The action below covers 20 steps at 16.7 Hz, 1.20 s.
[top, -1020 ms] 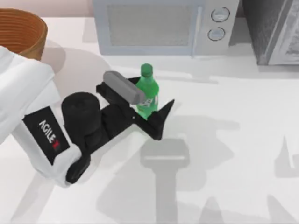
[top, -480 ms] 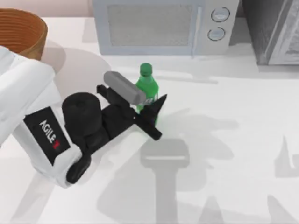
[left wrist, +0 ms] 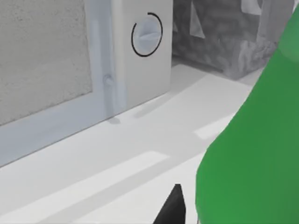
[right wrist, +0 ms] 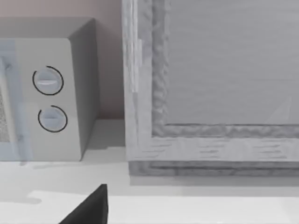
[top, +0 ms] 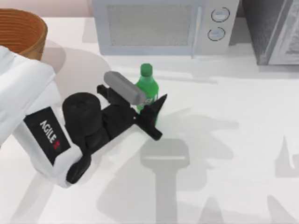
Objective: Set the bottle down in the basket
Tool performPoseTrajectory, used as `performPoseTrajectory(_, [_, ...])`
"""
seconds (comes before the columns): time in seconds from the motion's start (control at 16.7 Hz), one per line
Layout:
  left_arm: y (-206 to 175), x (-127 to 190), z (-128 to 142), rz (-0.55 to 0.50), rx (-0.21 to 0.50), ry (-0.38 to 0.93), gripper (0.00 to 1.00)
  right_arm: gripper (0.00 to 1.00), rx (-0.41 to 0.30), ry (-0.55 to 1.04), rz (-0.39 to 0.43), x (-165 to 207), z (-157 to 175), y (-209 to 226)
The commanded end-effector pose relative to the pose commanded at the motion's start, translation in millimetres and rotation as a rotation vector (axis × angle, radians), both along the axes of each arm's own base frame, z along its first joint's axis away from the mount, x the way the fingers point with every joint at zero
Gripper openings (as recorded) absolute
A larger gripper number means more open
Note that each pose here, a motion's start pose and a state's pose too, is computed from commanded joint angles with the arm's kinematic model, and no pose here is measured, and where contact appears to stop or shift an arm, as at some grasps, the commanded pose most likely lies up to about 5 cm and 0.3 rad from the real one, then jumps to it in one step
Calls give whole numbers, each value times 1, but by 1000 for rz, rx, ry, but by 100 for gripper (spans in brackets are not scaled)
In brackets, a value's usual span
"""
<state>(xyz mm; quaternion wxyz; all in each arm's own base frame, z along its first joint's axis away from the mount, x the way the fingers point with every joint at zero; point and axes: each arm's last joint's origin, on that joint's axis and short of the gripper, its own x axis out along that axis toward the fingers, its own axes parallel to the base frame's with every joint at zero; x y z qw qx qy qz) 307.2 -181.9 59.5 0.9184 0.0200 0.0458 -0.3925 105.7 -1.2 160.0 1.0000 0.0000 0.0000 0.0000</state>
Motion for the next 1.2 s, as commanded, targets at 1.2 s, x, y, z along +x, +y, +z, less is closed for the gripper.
performPoseTrajectory(1.2, [196,68,207,600,28,-21,0,100,0,0,0,0,0,0])
